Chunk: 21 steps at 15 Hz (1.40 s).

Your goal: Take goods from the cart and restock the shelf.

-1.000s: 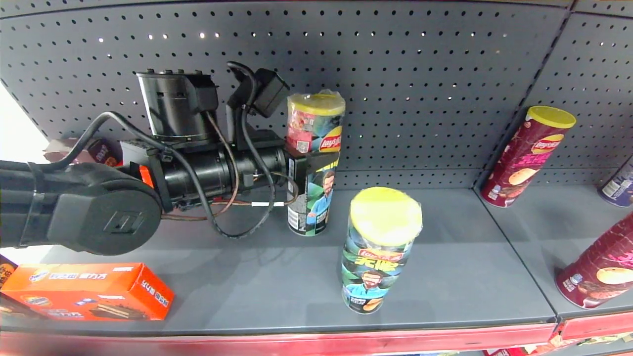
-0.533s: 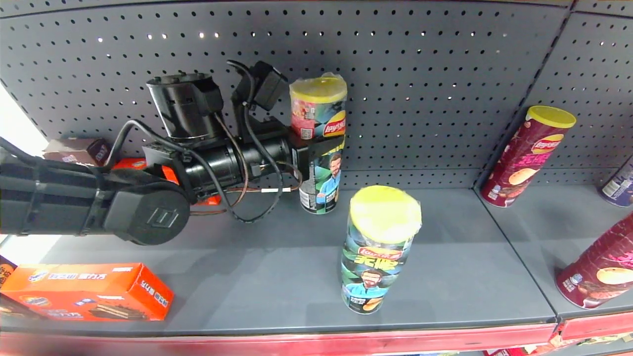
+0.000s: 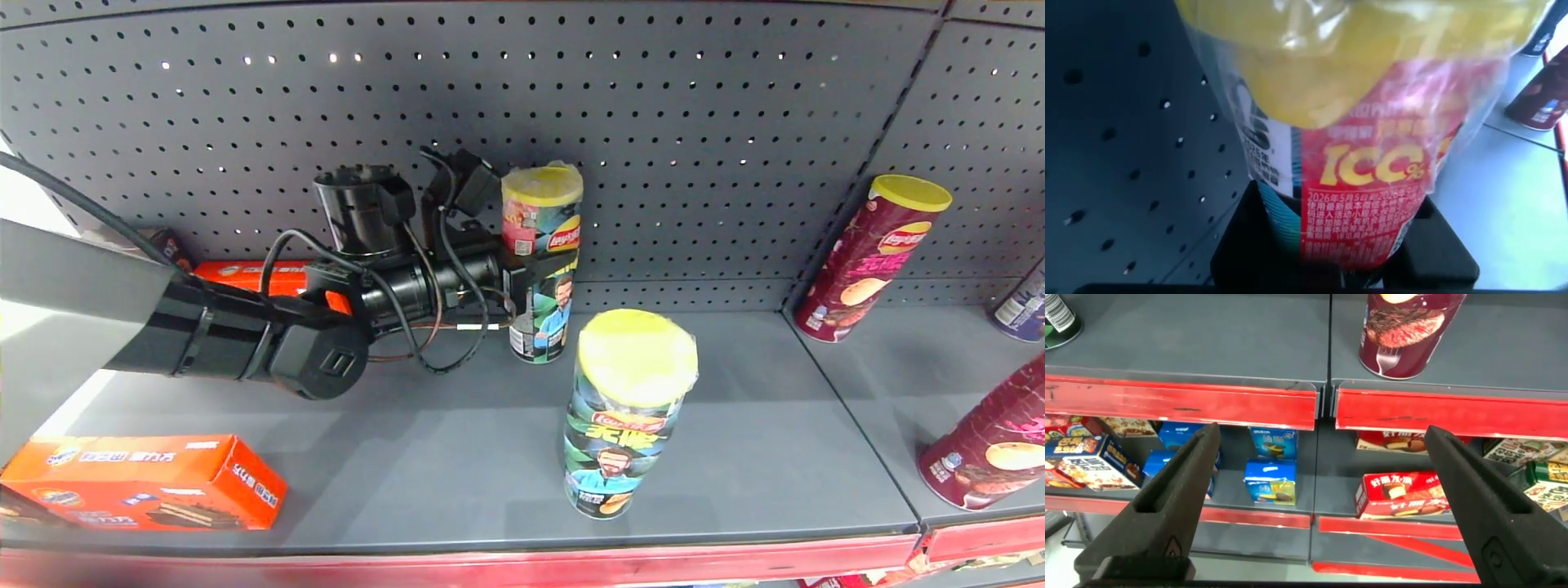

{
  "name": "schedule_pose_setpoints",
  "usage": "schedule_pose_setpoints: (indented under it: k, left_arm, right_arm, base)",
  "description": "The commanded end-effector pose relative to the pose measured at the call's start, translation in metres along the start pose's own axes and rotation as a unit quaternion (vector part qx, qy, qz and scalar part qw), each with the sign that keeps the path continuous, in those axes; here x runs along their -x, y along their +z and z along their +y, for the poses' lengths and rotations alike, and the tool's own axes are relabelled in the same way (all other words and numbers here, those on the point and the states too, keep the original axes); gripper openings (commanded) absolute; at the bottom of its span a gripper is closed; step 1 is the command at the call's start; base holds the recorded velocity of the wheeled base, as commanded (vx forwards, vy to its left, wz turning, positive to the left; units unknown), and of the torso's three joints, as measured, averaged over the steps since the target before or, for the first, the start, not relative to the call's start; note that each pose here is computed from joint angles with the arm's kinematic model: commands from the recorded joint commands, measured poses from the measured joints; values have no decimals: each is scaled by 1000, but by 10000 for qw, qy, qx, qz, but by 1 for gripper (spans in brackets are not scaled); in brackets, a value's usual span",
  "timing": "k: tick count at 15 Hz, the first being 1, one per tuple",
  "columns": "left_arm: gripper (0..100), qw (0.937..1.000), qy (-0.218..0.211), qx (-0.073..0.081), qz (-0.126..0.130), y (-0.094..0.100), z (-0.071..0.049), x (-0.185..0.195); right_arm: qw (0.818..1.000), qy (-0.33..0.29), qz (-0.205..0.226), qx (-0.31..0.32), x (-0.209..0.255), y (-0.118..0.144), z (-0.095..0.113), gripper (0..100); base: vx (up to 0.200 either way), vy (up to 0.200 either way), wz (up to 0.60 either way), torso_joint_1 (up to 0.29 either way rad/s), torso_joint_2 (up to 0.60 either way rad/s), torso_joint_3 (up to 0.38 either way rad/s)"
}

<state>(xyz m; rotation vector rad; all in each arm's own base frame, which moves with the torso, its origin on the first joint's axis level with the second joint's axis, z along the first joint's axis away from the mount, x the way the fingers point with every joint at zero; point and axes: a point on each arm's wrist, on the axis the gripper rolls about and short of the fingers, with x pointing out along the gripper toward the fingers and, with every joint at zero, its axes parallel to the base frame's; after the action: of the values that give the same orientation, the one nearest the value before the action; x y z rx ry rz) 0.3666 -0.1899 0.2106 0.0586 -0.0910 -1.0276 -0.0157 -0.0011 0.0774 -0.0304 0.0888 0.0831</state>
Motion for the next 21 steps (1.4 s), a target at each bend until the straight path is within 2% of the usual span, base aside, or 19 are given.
schedule_pose_setpoints:
  k: [1, 4, 8, 9, 12, 15, 17, 19, 21]
  left_arm:
    - [0, 10000, -47, 51, 71, -13, 3, -12]
    - [0, 9999, -72, 77, 107, -21, 4, -18]
    - [0, 9998, -135, 100, 134, -24, 0, -22]
    - [100, 9998, -135, 96, 127, -23, -1, -22]
    - [100, 9997, -91, 120, 170, -22, -3, -17]
    - [100, 9997, 37, 137, 212, -13, -5, 4]
    - [100, 9988, 345, 168, 320, -6, -11, 25]
    - [100, 9978, 460, 208, 429, -5, -19, 38]
    - [100, 9955, 742, 122, 578, -7, -23, 45]
  right_arm:
    - [10000, 5, 18, 2, 0, 0, 0, 100]
    - [10000, 5, 18, 2, 0, 0, 0, 100]
    - [10000, 5, 18, 2, 0, 0, 0, 100]
    - [10000, 5, 18, 2, 0, 0, 0, 100]
    - [10000, 5, 18, 2, 0, 0, 0, 100]
    - [10000, 5, 18, 2, 0, 0, 0, 100]
    - [10000, 5, 18, 2, 0, 0, 0, 100]
    - [10000, 5, 18, 2, 0, 0, 0, 100]
    - [10000, 5, 18, 2, 0, 0, 0, 100]
  base:
    - [0, 0, 0, 0, 0, 0]
    - [0, 0, 0, 0, 0, 0]
    - [0, 0, 0, 0, 0, 0]
    - [0, 0, 0, 0, 0, 0]
    - [0, 0, 0, 0, 0, 0]
    - [0, 0, 0, 0, 0, 0]
    - [0, 0, 0, 0, 0, 0]
    - [0, 0, 0, 0, 0, 0]
    - [0, 0, 0, 0, 0, 0]
